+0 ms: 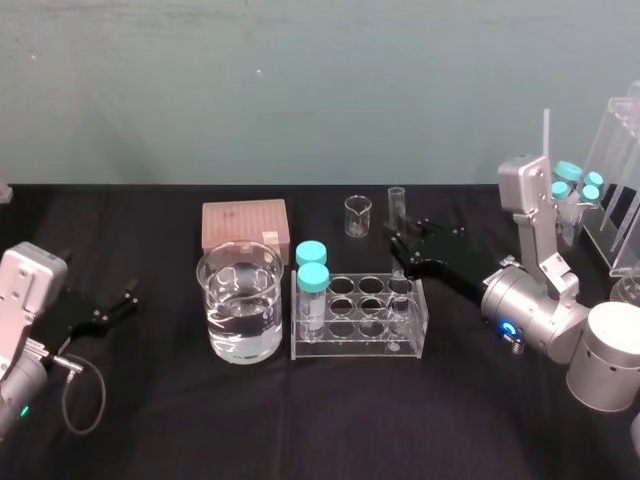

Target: Hold the test tube with one hand and immerse one end into the beaker, then return it to the test tube rack.

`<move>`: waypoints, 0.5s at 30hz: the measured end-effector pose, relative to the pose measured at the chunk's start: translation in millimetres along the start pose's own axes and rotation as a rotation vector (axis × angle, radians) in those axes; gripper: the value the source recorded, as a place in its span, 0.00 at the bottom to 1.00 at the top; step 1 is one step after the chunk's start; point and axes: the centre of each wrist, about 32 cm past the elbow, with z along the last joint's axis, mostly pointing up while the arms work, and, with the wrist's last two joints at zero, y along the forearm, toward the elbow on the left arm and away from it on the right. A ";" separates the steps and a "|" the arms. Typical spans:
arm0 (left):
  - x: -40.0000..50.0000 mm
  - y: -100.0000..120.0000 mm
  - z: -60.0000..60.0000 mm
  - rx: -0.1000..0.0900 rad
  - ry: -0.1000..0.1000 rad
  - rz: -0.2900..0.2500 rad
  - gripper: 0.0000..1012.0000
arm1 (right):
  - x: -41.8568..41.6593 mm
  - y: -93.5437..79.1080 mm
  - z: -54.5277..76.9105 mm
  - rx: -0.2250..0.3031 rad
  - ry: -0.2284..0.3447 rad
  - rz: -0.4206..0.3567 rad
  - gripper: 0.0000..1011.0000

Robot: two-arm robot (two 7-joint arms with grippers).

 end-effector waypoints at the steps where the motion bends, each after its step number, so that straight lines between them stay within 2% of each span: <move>1: 0.0 0.0 0.0 0.000 0.000 0.000 0.99 | -0.3 -0.1 -0.3 0.005 -0.001 0.000 0.23; 15: 0.0 0.0 0.0 0.000 0.000 0.000 0.99 | -2.9 -6.7 -1.7 0.058 -0.011 -0.018 0.23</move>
